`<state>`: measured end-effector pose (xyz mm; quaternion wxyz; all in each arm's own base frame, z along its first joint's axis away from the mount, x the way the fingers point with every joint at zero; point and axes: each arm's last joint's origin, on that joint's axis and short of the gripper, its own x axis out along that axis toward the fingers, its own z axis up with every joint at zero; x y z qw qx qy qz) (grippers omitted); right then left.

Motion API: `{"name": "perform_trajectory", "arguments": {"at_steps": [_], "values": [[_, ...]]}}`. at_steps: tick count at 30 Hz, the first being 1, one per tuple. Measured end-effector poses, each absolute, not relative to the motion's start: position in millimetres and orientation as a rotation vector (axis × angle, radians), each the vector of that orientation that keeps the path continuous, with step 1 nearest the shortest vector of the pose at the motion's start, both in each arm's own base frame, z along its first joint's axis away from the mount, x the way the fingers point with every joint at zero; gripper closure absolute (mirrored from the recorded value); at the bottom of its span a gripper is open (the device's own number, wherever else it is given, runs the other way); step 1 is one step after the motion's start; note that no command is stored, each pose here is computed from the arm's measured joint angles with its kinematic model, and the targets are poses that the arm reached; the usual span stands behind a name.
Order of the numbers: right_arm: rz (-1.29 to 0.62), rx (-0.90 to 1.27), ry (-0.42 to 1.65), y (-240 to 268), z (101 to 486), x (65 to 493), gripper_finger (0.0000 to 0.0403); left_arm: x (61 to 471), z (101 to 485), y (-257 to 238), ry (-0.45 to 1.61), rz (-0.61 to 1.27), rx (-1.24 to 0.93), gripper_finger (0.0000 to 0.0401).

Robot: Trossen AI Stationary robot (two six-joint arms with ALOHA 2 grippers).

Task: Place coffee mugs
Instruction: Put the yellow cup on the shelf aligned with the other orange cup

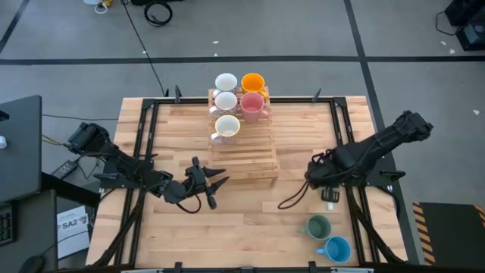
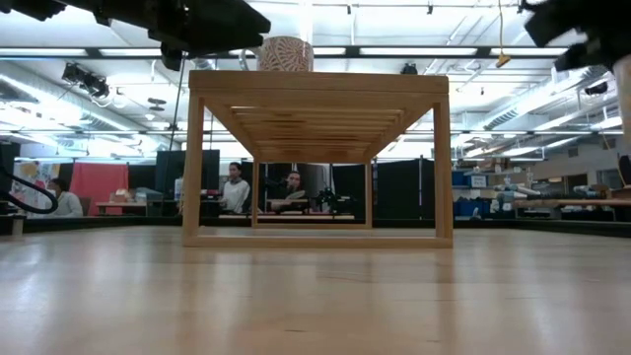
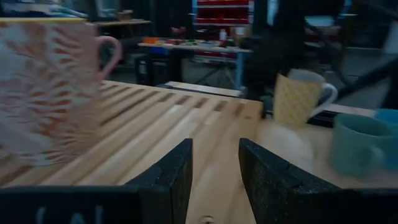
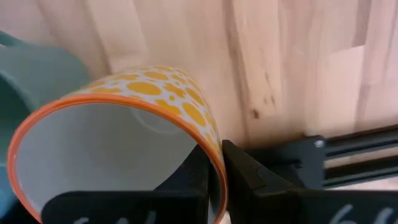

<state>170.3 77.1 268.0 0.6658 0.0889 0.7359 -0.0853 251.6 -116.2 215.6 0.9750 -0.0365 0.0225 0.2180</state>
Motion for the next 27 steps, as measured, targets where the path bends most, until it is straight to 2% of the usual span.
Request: {"name": "perform_trajectory", "arguments": {"at_steps": [5,17,22,27], "values": [[-0.238,0.326,1.615,71,300,175,0.0372,253,215,-119,0.054,0.348,-0.079,0.0264],[-0.372,0.749,1.300,51,385,184,0.0372,253,216,-119,0.054,0.346,-0.078,0.0264],[-0.440,0.799,1.183,40,399,187,0.0372,253,215,-119,0.054,0.346,-0.078,0.0264],[-0.395,0.809,1.105,32,401,201,0.0373,253,216,-119,0.054,0.346,-0.078,0.0264]]}}
